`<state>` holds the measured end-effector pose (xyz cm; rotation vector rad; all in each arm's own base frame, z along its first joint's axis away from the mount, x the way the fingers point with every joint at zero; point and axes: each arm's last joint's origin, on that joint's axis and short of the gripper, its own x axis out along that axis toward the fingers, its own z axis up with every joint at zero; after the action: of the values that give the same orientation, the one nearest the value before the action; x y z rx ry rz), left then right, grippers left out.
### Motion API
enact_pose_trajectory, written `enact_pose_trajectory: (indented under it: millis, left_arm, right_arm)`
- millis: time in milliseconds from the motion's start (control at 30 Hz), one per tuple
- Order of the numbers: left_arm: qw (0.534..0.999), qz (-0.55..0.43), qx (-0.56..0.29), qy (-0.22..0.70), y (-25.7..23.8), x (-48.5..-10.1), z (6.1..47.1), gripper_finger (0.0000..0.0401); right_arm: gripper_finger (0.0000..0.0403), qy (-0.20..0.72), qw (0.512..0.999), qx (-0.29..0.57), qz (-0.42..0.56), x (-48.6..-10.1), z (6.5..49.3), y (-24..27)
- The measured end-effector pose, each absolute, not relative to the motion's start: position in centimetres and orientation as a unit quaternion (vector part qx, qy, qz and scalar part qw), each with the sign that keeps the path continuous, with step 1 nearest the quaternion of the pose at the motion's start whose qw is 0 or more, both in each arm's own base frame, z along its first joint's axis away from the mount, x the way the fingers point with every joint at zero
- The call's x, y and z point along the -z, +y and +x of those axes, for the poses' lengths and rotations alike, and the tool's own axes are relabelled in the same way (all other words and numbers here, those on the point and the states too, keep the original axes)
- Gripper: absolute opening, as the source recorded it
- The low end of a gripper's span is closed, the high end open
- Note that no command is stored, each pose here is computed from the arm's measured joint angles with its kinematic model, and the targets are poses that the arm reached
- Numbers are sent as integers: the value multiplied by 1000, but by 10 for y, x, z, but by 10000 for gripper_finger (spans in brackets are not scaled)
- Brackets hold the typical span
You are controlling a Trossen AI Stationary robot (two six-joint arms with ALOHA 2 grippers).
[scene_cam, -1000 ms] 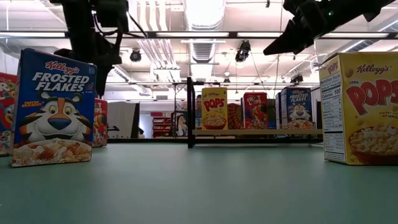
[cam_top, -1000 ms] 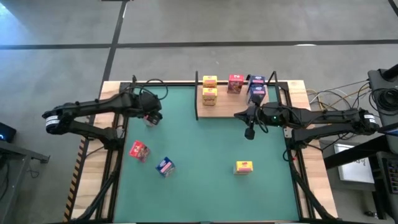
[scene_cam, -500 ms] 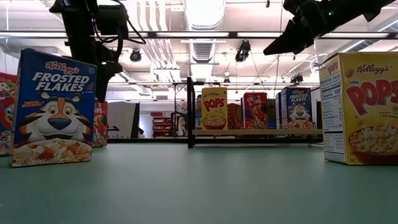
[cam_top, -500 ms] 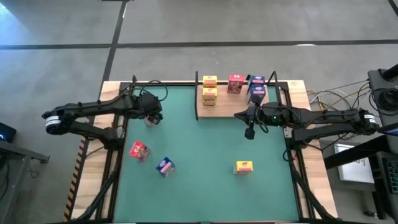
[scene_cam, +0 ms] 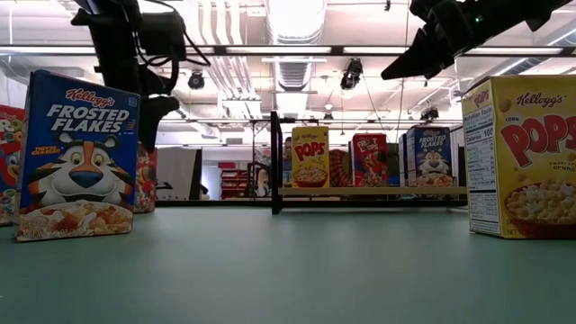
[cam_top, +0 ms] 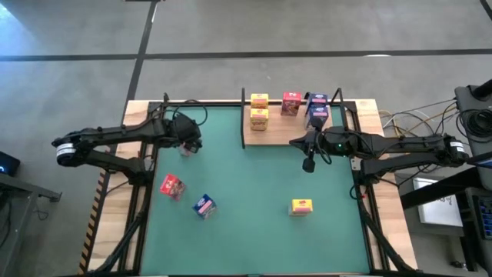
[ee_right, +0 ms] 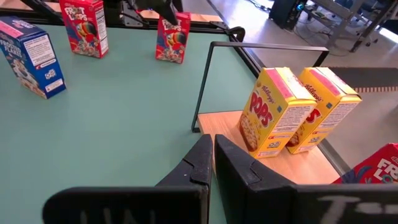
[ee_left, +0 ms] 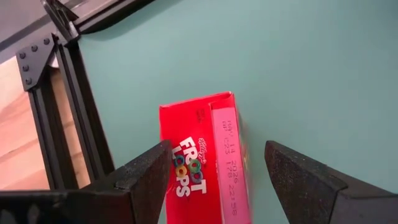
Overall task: Stack cereal on shelf
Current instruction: Put the top red cereal box on the shelf aligned with the other red cereal box
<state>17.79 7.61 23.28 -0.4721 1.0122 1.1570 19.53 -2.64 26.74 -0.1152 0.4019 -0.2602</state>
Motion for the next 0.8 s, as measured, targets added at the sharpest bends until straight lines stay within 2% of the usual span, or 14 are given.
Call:
enact_pose_trajectory:
  millis: [800]
  left_arm:
    - [699, -174, -498, 483, 76, -252, 175, 241]
  right_arm:
    - [9, 199, 970, 129, -57, -267, 195, -26]
